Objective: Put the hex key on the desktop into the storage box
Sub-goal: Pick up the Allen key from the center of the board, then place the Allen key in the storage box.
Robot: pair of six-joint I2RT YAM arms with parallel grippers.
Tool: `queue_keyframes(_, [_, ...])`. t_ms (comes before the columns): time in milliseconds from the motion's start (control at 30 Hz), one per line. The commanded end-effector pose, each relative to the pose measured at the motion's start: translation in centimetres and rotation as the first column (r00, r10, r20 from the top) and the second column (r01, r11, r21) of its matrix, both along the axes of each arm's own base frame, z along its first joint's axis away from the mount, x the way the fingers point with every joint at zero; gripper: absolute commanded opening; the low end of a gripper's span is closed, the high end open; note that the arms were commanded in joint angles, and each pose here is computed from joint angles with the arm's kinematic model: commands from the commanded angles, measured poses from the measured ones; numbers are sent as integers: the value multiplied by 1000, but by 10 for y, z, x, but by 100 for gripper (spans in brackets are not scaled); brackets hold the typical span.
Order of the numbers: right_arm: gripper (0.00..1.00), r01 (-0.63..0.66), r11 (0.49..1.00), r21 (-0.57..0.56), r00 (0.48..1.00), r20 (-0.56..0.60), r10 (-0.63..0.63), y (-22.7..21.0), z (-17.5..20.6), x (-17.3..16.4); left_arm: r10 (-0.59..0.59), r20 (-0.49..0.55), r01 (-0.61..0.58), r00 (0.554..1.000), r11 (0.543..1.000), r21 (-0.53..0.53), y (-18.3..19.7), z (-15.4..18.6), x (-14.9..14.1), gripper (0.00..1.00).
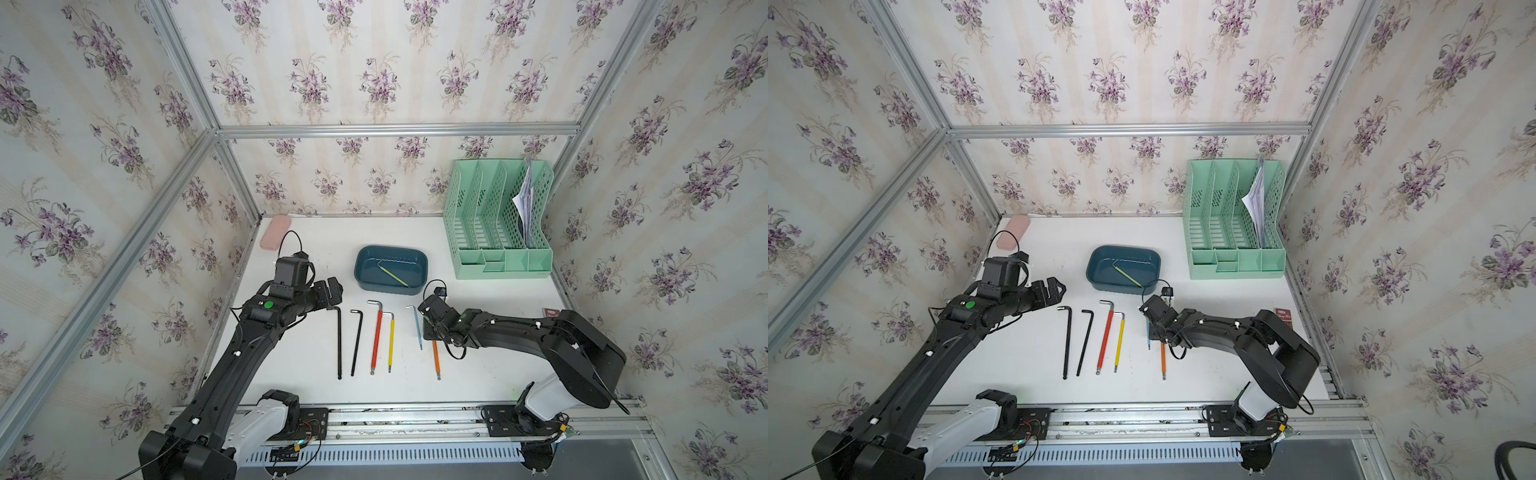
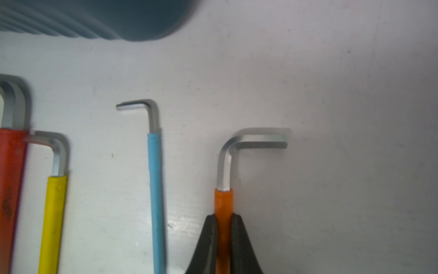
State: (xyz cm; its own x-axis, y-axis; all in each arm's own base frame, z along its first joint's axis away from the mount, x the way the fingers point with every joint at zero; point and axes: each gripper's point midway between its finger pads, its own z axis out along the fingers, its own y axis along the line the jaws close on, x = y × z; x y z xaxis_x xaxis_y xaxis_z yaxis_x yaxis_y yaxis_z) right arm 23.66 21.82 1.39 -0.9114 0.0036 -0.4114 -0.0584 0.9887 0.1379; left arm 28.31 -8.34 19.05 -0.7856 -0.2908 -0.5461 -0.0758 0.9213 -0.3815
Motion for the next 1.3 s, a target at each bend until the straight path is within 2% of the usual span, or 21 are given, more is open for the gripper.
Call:
queue_keyframes(0, [0, -14, 1000, -11, 995, -97, 13, -9, -1, -23, -13, -5, 13, 1000, 1000, 1, -1, 1, -3, 99])
queue_keyframes(333, [0, -25, 999, 38, 1000, -12, 25, -2, 26, -11, -38, -16, 39, 999, 998, 44, 2, 1, -2, 99])
queue_keyframes(600, [0, -36, 998, 56, 999, 11, 35, -1, 35, -10, -50, 4, 50, 999, 998, 41, 2, 12, -9, 99])
queue_keyframes(800, [0, -56, 997, 46, 998, 28, 55, 0, 43, -7, -60, -28, 61, 998, 997, 40, 2, 4, -18, 99])
queue_keyframes(967, [0, -62, 996, 67, 996, 73, 57, -2, 55, -6, -59, -19, 60, 998, 997, 41, 2, 7, -14, 99])
queue_keyframes(1167, [0, -97, 990, 107, 988, 128, 83, 0, 71, -5, -130, 7, 130, 991, 991, 4, -15, 38, 3, 99])
queue_keyframes(1267, [0, -106, 987, 123, 985, 149, 87, 3, 79, -4, -154, 23, 154, 988, 988, 23, -16, 55, 7, 99])
